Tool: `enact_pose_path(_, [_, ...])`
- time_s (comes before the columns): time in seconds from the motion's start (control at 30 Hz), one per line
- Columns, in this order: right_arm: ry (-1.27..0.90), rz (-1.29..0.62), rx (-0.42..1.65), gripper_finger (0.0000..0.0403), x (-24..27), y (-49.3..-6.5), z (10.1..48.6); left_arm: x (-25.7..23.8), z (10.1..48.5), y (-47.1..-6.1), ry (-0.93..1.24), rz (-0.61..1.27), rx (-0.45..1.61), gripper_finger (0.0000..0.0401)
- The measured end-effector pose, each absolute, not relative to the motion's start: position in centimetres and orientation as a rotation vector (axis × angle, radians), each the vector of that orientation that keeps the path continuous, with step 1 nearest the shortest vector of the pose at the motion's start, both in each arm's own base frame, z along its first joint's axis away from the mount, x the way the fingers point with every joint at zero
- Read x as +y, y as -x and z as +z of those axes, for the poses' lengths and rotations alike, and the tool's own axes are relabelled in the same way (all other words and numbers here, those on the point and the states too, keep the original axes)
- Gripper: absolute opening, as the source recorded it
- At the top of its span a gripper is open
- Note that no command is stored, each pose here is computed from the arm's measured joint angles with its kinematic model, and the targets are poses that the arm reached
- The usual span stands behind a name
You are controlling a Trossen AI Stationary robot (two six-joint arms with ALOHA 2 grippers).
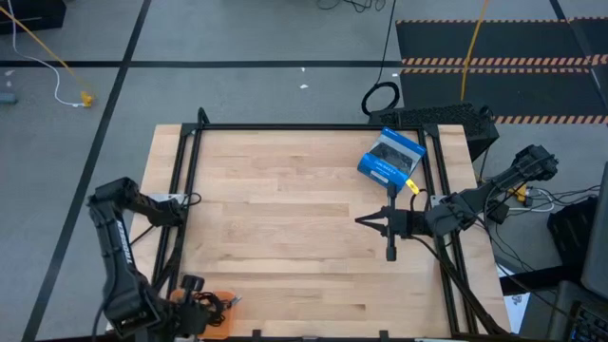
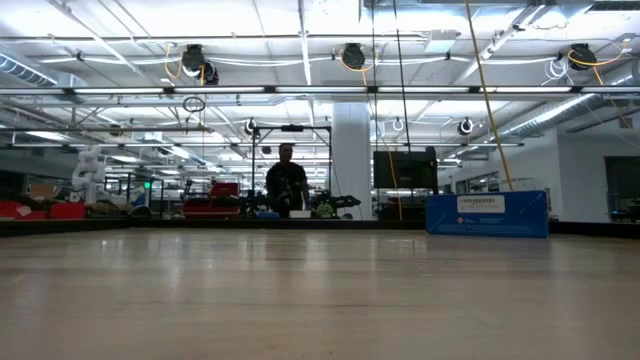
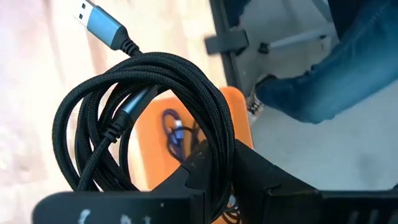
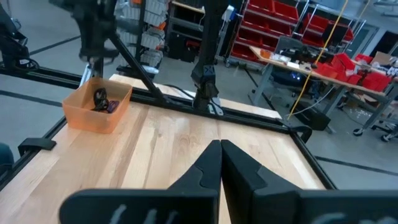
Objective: Pick and place USB-C Cables
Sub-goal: Put the black cable charger into the orange bin
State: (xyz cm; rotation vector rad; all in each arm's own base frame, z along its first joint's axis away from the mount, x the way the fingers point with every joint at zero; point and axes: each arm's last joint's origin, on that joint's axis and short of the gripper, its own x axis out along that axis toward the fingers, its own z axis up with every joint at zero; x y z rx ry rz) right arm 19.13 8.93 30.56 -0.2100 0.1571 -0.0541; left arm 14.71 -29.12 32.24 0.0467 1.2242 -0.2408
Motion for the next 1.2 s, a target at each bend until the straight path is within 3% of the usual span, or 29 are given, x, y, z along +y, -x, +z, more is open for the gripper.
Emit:
enact_pose_path(0.63, [0.209,-0.054,0.150,0.0002,8.9,-19.1,30.6,-29.3,21.8,-15.2,0.132,-0.391,1.424,0.0047])
enact_pose_path(0.97, [0.211,-0.054,0.150,0.0002,8.9,-19.1,30.6,-27.9,17.9,-14.1,0.213,-0.303,1.556,0.0047])
enact_pose_path(1.2, [0.212,-0.054,0.150,0.0002,8.9,-19.1,30.7,-27.5,17.6,-14.3,0.287,-0.220,1.583,0.0048])
